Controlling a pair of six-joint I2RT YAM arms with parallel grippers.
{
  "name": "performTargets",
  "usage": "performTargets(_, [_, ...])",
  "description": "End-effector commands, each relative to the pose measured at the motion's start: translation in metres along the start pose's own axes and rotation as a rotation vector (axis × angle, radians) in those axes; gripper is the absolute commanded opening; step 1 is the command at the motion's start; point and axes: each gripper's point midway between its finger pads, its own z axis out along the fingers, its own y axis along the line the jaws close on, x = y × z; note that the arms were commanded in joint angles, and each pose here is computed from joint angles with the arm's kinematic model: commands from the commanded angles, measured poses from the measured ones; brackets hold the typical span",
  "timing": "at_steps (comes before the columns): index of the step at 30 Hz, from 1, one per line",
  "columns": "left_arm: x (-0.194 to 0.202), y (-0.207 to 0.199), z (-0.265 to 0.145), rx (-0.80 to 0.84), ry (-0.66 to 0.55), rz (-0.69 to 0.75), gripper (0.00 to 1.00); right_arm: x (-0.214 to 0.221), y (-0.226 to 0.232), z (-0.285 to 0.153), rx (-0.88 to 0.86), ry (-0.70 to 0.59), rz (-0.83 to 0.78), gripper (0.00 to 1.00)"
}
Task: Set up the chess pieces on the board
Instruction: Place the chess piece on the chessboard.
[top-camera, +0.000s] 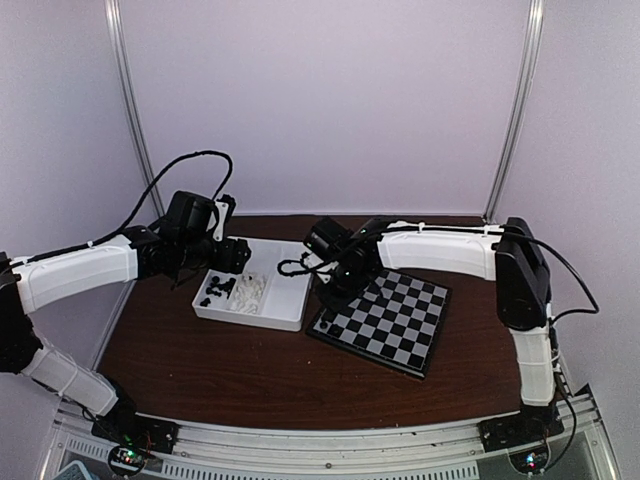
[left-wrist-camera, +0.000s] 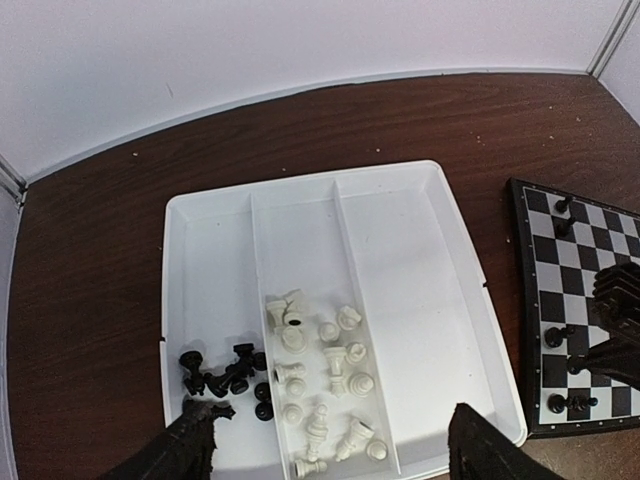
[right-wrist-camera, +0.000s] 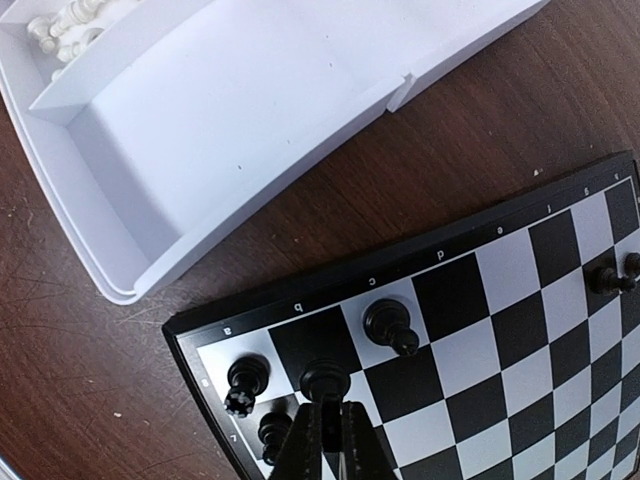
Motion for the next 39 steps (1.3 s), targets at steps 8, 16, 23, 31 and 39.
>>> performTargets(8, [-0.008,0.004,-0.004,-0.007,-0.032,-0.009,0.81,-0.001,0.001,0.015,0.029,0.019,-0.022,0.0])
performTargets(16, [-0.007,0.004,-0.004,-0.005,-0.031,-0.01,0.81,0.002,0.003,0.024,0.029,0.037,-0.032,0.0])
performTargets(23, [-0.006,0.003,-0.004,-0.003,-0.028,-0.004,0.81,0.005,0.005,0.027,0.033,0.054,-0.042,0.0])
performTargets(31, [-0.006,0.003,-0.005,-0.002,-0.028,-0.002,0.81,0.004,0.002,0.024,0.056,0.06,-0.055,0.03])
performTargets(39, [-0.007,0.003,-0.006,0.003,-0.031,0.0,0.81,0.004,0.004,0.019,0.052,0.062,-0.063,0.06])
